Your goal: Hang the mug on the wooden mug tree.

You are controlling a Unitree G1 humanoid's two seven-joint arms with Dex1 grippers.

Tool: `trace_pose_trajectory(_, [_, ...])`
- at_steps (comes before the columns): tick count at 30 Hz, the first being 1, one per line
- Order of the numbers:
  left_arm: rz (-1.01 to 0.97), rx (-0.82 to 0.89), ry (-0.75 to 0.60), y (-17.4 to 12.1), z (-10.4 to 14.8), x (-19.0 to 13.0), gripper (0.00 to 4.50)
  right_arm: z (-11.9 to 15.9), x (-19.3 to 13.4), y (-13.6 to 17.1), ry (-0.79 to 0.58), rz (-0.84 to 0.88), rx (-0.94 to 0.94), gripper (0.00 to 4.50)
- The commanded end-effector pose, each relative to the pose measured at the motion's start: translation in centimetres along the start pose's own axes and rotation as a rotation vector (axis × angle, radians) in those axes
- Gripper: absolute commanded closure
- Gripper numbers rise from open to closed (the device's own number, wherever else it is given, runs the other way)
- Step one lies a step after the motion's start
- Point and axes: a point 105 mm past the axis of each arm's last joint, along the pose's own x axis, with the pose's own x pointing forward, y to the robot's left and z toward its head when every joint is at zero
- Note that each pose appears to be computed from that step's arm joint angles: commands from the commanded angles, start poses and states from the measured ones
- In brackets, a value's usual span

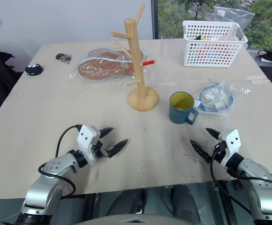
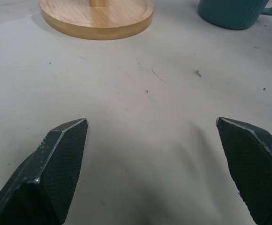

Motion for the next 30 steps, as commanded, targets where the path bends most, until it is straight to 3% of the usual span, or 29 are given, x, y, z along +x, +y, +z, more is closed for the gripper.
trace_pose_trajectory(1, [-0.016, 0.025, -0.045, -0.5, 1.3, -0.5, 0.00, 0.9, -0.2, -0.3, -0.030, 0.015, -0.028, 0.03])
trace_pose_trajectory(19, [-0.125, -0.069, -0.070, -2.4, 1.8, -1.4, 0.00, 0.8, -0.9, -1.0, 0.004, 0.008, -0.059, 0.03])
trace_pose_trajectory(24, [-0.207, -0.022, -0.084, -2.9, 3.3, -0.8, 0.00, 2.1, -4.0, -3.6, -0.026, -0.122, -0.046, 0.03])
trace_pose_trajectory(30, [-0.342, 0.098, -0.148, -4.4, 8.5, 0.3, 0.00, 5.0, -5.6, -9.6, -0.174, -0.374, 0.156, 0.03])
